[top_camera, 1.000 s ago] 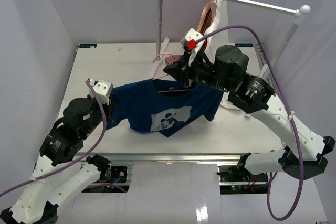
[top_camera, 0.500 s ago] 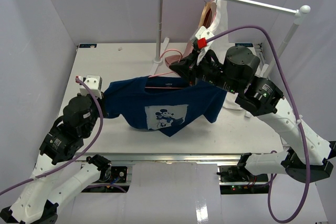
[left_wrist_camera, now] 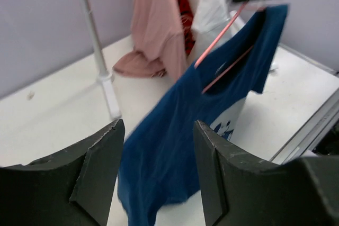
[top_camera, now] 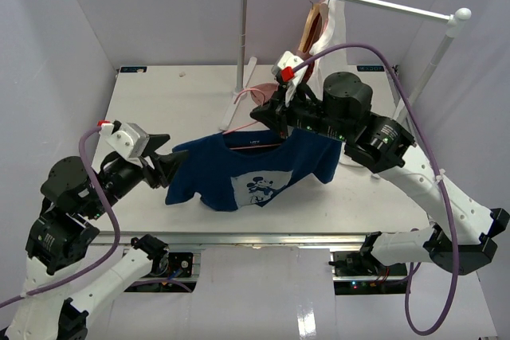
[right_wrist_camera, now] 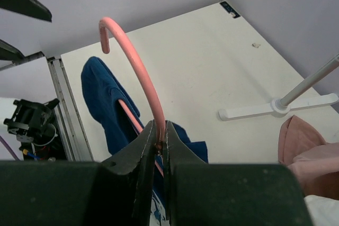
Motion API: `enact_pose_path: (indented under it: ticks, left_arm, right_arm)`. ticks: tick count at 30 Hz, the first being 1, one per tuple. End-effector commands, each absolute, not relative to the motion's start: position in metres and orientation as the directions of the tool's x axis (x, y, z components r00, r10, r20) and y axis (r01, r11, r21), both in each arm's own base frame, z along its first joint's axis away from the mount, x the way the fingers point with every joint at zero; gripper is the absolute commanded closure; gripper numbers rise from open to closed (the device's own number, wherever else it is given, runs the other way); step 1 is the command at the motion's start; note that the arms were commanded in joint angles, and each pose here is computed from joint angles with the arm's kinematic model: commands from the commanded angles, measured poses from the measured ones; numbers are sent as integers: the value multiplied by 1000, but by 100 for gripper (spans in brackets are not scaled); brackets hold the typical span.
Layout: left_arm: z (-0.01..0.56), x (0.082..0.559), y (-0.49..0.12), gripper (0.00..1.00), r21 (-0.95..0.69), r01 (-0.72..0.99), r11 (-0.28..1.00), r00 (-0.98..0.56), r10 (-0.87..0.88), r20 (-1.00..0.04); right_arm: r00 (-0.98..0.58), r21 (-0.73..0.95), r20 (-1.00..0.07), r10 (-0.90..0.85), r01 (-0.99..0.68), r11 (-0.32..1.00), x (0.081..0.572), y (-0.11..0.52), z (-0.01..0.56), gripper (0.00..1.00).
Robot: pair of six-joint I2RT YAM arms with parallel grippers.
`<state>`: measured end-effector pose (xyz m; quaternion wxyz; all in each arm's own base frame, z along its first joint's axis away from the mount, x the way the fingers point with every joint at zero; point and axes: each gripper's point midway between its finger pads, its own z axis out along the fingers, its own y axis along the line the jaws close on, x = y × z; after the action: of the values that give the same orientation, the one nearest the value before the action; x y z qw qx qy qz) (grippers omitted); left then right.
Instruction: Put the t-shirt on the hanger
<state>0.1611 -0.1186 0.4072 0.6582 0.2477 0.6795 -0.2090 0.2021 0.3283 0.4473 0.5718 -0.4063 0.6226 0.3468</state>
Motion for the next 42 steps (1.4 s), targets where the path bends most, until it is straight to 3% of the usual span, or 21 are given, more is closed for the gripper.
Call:
enact_pose_path:
  ticks: [1,8,15,17,20,27,28,29,33,34,38,42]
  left_arm:
    - [407,165,-163,36,89,777,623,7,133,-991]
    - [388,168,-196,36,83,874,479,3,166,-986]
    - [359,168,-206,37,60,908,415,-32,210,-977]
    - [353,165,-208,45,56,919,389,-33,218,-975]
    - [350,160,-210,100,45,929,368,-39,219,-975]
    - [353,127,-212,100,27,967,252,-14,161,-987]
    - [352,123,-211,100,28,969,245,-11,156,-988]
    - [353,118,-210,100,33,973,230,-2,150,-989]
    - [353,104,-205,100,34,977,210,3,145,-989]
    - [353,101,-204,100,39,978,203,9,148,-989]
    - [351,91,-199,100,52,981,188,24,148,-989]
    - [352,85,-197,100,65,982,176,41,139,-989]
  right_arm:
    - [-1,-12,-999,-37,-938,346,189,339,458,92]
    - [-25,19,-999,-20,-970,243,172,351,455,92]
    - [-36,36,-999,4,-976,213,164,354,457,92]
    - [-41,41,-999,5,-977,210,165,355,456,92]
    - [-44,44,-999,0,-980,194,162,356,454,92]
    - [-36,30,-999,-39,-988,149,151,351,439,91]
    - [-35,29,-998,-44,-989,142,149,349,438,89]
    - [-22,13,-998,-62,-990,140,148,348,434,79]
    - [55,-66,-988,-147,-995,74,133,331,423,24]
    - [72,-85,-984,-163,-994,70,131,326,422,16]
    - [191,-186,-959,-207,-982,-46,108,304,411,8]
    - [193,-171,-944,-268,-980,-104,94,290,397,10]
